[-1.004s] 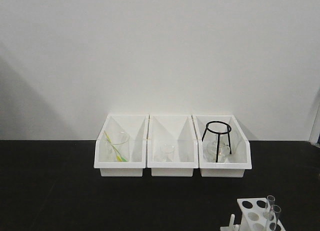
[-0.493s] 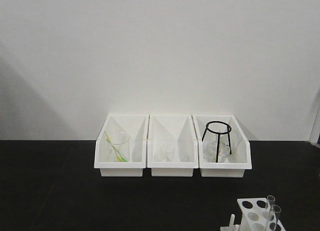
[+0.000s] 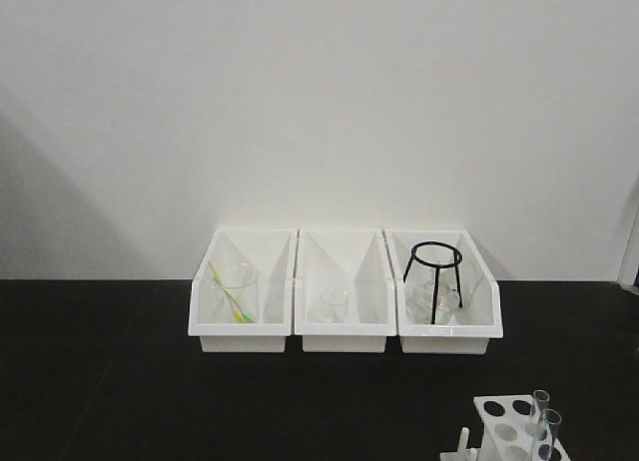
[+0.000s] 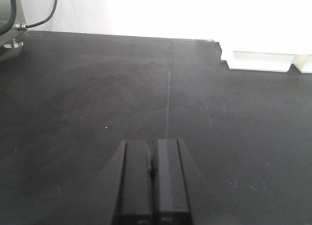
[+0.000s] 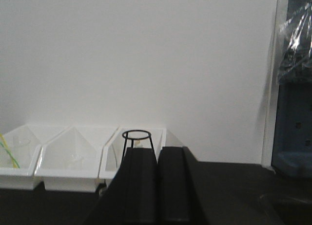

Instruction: Flip and reinsert test tube from rack

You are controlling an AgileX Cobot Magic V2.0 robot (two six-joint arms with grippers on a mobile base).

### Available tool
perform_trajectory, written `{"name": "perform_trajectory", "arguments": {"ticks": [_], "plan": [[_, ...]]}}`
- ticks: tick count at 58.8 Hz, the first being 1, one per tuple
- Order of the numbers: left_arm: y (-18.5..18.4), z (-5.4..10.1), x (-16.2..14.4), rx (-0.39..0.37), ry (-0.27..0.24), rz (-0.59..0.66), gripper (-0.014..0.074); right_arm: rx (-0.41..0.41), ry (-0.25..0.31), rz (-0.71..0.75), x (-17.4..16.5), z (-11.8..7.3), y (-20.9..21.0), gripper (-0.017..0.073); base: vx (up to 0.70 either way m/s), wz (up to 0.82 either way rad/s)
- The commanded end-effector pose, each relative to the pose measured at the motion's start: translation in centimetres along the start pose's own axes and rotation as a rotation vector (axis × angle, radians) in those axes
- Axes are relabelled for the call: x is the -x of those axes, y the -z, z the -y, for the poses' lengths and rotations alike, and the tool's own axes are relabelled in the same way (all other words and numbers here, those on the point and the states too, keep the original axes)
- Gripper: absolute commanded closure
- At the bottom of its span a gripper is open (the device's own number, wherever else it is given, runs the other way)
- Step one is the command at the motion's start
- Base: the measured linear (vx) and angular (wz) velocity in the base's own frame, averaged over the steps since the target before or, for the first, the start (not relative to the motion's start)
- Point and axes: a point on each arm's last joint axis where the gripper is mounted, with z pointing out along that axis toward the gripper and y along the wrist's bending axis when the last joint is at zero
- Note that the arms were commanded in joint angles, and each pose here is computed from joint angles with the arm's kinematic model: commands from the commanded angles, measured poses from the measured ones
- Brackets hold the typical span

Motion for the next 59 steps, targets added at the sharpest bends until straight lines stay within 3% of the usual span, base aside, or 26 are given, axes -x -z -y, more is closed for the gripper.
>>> {"name": "perform_trajectory", "arguments": {"ticks": [1, 22, 32, 59], "plan": [[0.1, 0.2, 0.8, -0.023, 0.002, 0.096, 0.0600, -0.005, 0.027, 0.092, -0.5, 0.0, 1.2, 0.0575, 0.00, 0.00], [0.1, 0.2, 0.8, -0.023, 0.002, 0.096, 0.0600, -0.023, 0.009, -0.152, -6.8, 0.0, 1.0, 0.0573, 0.00, 0.00], [0.1, 0.2, 0.8, -0.023, 0.002, 0.095, 0.0600, -0.024, 0.009, -0.225, -7.4, 0.0, 1.1, 0.0573, 0.00, 0.00], [0.1, 0.2, 0.8, -0.023, 0.002, 0.095, 0.0600, -0.024, 0.009, -0.231, -7.5, 0.0, 1.1, 0.0571, 0.00, 0.00]]}}
